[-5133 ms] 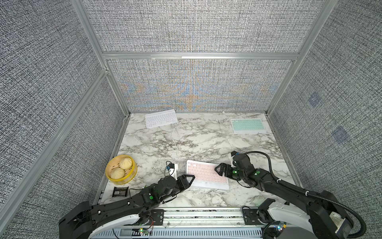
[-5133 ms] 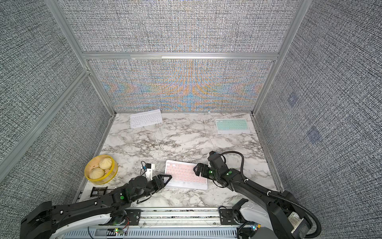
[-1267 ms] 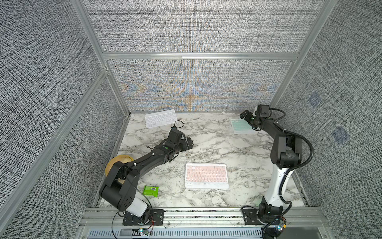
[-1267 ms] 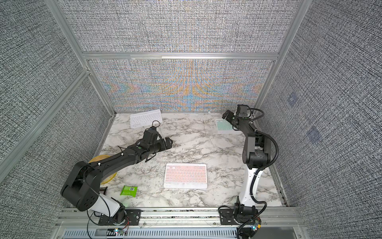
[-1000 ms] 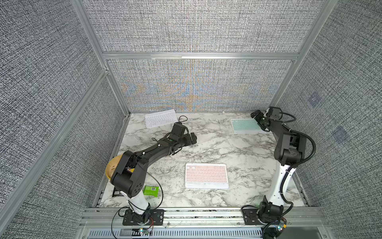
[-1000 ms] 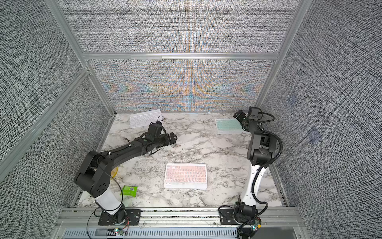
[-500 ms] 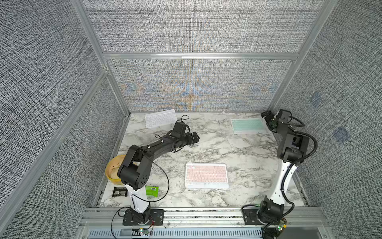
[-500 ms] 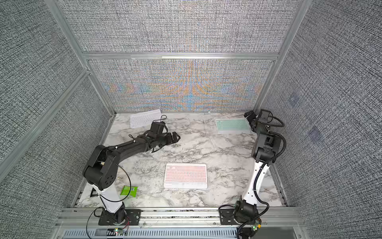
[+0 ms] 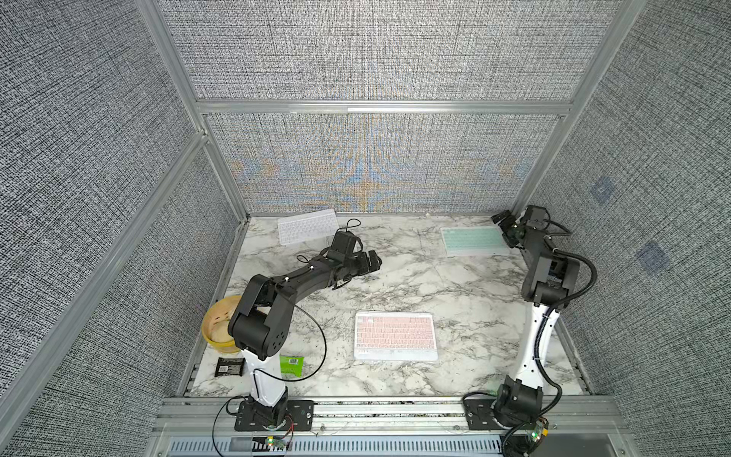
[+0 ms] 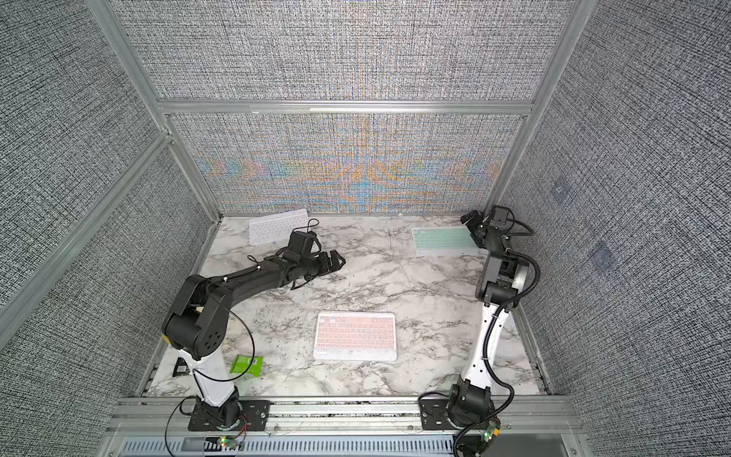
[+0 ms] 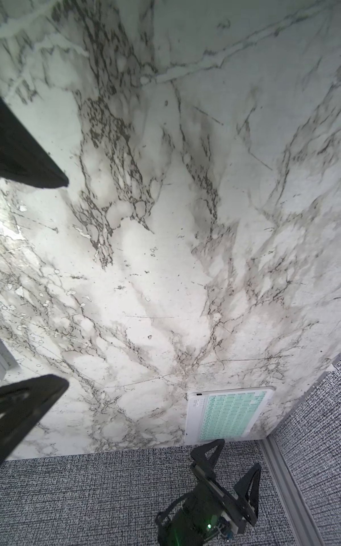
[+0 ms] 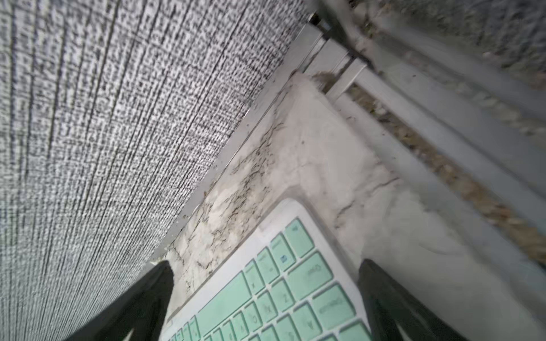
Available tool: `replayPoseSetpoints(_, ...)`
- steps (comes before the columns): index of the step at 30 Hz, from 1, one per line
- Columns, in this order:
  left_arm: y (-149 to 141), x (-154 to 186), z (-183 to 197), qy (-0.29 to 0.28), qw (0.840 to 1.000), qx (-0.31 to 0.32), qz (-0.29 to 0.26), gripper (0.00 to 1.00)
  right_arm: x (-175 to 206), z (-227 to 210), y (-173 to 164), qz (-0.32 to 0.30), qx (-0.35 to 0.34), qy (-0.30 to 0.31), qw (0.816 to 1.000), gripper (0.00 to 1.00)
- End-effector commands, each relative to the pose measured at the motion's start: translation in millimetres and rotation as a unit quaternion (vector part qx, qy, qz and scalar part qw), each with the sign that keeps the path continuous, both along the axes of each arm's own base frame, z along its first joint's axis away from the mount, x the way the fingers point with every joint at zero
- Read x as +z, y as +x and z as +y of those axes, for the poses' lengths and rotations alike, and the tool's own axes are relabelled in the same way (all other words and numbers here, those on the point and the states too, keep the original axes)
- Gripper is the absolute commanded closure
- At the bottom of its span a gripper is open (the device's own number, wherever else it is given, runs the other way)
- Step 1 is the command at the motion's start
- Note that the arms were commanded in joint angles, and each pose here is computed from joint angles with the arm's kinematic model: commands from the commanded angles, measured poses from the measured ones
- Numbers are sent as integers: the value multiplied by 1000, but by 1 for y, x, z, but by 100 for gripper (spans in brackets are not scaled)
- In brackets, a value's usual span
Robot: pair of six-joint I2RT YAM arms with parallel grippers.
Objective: Stack the numeric keypads
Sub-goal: Move the numeric keypad to the center of the board.
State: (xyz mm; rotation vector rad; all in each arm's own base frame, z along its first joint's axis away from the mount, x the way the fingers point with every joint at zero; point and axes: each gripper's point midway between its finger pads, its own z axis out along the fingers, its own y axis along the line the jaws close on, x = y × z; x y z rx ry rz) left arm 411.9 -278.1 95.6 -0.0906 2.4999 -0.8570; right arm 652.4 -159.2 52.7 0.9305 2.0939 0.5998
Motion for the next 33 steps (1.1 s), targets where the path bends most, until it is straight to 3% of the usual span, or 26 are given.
replayPoseSetpoints(1,2,-2,1,-6,1000,1,7,1,-39,50,-27,97,61,38,993,1)
replayPoseSetpoints(6,15,-4,0,-15,1000,-4,8,1,-31,95,-30,121,112,31,986,2)
replayPoseSetpoints(13,55,-21,-1,-20,999,9,28,1,-24,156,-53,136,171,39,975,2)
replayPoseSetpoints(21,89,-49,-11,-21,998,24,51,1,-41,252,-81,162,276,65,945,2)
replayPoseSetpoints(27,97,-73,-2,14,997,48,66,1,-49,312,-102,177,329,68,925,2)
replayPoseSetpoints(33,85,-79,2,16,996,47,78,1,-44,358,-128,168,361,85,914,3)
